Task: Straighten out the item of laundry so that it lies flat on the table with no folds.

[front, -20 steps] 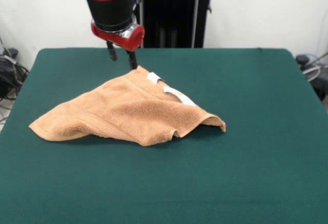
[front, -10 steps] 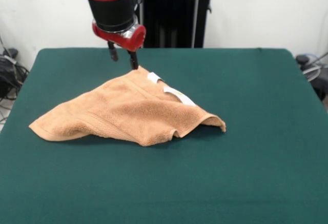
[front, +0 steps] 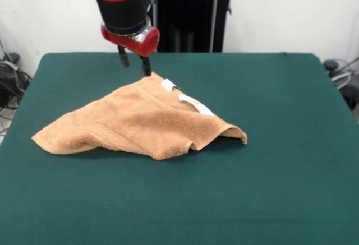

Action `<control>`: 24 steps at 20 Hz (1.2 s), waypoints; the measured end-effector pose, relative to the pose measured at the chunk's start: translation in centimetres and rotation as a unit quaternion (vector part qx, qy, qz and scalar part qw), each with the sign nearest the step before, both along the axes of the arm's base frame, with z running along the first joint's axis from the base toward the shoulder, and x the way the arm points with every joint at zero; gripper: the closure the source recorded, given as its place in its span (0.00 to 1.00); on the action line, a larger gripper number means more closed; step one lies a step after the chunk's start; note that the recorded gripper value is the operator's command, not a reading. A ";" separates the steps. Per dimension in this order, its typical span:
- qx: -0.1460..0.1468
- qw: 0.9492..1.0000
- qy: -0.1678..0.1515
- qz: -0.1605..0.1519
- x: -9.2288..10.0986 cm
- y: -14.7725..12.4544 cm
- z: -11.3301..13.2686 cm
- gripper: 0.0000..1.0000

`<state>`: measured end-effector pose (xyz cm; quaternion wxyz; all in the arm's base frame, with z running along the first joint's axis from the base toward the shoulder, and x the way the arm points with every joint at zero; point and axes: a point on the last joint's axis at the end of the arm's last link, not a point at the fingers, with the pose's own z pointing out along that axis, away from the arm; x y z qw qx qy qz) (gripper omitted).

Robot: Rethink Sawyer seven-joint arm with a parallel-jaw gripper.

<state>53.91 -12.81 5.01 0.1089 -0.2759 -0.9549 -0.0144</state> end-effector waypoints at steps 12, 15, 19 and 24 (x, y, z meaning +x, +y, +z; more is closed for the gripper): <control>-0.023 0.997 -0.027 0.065 3.0 -3.6 -0.3 0.00; -0.018 0.996 -0.031 0.084 4.5 -5.4 -0.3 0.00; -0.004 0.991 -0.035 0.126 6.5 -8.5 -0.6 0.00; 0.008 0.979 -0.050 0.195 7.6 -11.6 -0.5 0.00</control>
